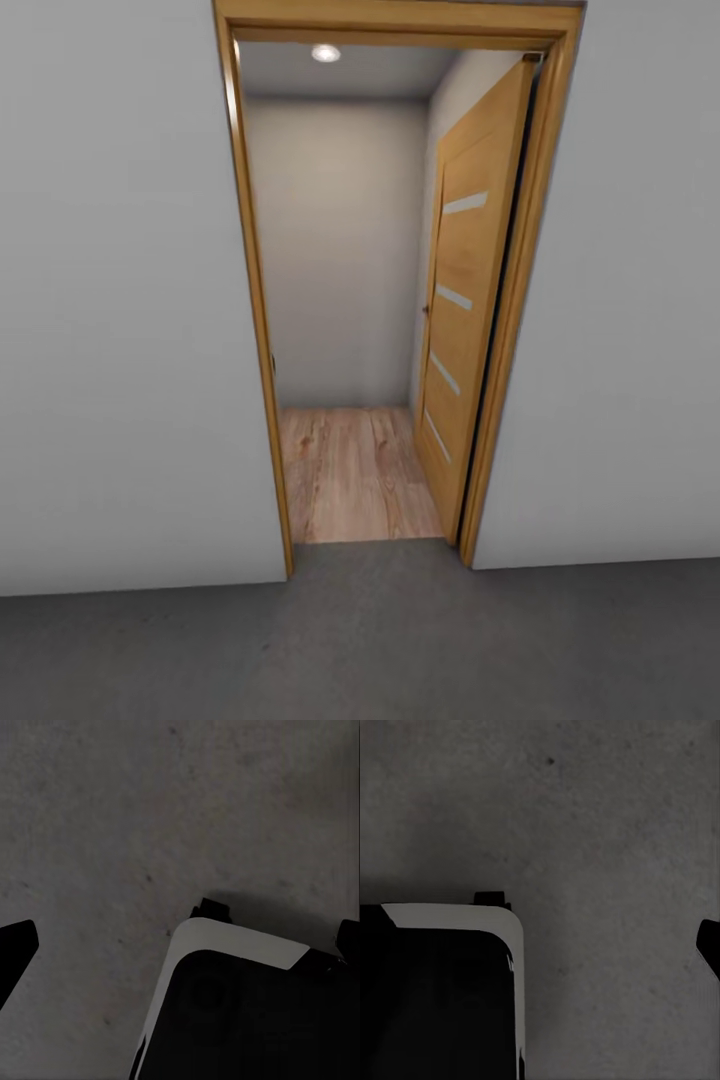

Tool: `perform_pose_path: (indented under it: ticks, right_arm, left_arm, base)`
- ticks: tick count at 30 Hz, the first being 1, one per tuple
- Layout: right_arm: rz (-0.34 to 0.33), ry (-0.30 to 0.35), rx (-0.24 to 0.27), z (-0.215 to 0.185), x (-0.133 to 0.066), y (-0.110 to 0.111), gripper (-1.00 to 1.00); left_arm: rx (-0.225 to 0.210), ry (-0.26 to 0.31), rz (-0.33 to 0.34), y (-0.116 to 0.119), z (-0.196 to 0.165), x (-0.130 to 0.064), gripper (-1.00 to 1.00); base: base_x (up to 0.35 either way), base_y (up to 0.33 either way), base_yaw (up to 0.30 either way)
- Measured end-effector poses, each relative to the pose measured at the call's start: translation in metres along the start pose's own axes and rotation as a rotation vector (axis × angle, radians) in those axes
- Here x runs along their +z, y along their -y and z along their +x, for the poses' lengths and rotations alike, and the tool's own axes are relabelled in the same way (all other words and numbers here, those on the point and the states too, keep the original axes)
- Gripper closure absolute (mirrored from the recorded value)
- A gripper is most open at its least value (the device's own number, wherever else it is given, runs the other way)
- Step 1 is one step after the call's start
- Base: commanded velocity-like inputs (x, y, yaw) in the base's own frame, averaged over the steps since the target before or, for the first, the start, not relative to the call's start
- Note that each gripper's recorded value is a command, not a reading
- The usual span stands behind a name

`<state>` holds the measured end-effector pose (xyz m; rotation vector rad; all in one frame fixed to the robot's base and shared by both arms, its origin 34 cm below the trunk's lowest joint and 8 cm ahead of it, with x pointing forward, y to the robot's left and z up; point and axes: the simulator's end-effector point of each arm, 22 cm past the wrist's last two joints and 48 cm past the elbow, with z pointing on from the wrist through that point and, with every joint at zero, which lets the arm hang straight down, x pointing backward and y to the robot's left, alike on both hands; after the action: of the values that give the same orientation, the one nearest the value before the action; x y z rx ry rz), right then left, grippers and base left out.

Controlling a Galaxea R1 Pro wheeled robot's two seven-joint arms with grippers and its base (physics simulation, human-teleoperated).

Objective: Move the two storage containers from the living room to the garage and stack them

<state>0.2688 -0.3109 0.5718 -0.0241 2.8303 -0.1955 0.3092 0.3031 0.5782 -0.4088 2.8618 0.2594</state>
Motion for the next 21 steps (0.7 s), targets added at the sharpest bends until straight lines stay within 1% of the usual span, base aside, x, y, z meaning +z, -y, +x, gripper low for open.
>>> perform_pose_path:
  ticks: [10, 19, 21]
  right_arm:
    - [0.002, 0.005, 0.016, -0.0014, 0.0, 0.0002, -1.0]
    - [-0.001, 0.003, 0.009, -0.0009, 0.0, -0.001, -1.0]
    - [-0.002, 0.006, 0.005, -0.0014, -0.0001, -0.0015, -1.0]
  left_arm:
    - [-0.001, 0.002, 0.004, 0.0034, 0.0001, -0.0005, -1.0]
    - [-0.001, 0.002, 0.005, 0.0037, 0.0002, -0.0005, -1.0]
    - [-0.001, 0.001, 0.005, 0.0036, 0.0004, -0.0005, -1.0]
  base:
    - [0.318, -0.106, 0.0]
    - [0.317, -0.11, 0.001]
    - [0.317, -0.11, 0.097]
